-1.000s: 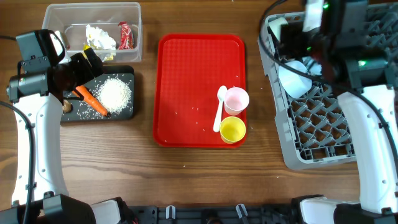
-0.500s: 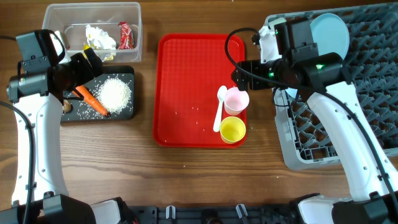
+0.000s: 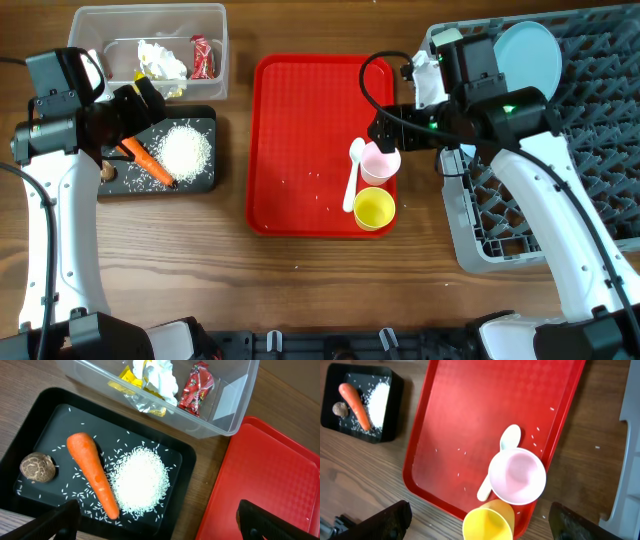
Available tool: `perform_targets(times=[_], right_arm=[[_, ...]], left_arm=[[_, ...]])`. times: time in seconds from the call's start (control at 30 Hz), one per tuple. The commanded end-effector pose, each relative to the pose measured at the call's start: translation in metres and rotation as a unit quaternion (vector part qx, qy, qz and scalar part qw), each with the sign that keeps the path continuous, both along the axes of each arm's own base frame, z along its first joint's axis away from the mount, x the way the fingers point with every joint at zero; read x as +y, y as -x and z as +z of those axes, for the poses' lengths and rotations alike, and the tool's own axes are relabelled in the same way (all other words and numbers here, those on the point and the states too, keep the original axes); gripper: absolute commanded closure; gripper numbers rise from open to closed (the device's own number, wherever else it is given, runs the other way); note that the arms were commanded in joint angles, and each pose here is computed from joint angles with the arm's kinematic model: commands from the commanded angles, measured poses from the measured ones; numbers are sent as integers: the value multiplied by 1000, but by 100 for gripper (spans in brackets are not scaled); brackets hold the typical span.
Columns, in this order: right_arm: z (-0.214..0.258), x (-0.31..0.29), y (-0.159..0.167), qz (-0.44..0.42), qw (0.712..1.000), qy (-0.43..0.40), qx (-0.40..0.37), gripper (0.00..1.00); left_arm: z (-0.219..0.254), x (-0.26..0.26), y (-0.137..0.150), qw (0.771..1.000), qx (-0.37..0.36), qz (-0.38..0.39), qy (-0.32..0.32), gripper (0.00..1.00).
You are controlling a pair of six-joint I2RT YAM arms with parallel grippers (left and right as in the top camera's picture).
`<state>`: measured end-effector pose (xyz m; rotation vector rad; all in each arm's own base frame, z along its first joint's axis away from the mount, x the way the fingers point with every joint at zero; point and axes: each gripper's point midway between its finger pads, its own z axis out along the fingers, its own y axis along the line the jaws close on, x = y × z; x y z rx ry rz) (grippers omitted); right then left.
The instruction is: Sort waste into correct bins and load items into the dishwasher rack
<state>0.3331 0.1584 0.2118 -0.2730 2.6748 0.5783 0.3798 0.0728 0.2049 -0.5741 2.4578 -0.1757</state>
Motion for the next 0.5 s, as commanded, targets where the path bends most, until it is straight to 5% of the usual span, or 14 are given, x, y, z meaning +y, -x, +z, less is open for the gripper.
perform_targets(times=[0.0, 0.47], right_arm=[[-13, 2, 9, 2, 1000, -2, 27, 9], [-19, 2, 10, 21, 1000, 7, 22, 9]], left_arm=[[2, 3, -1, 1000, -2, -2, -5, 0], [2, 3, -1, 1000, -2, -2, -5, 0]])
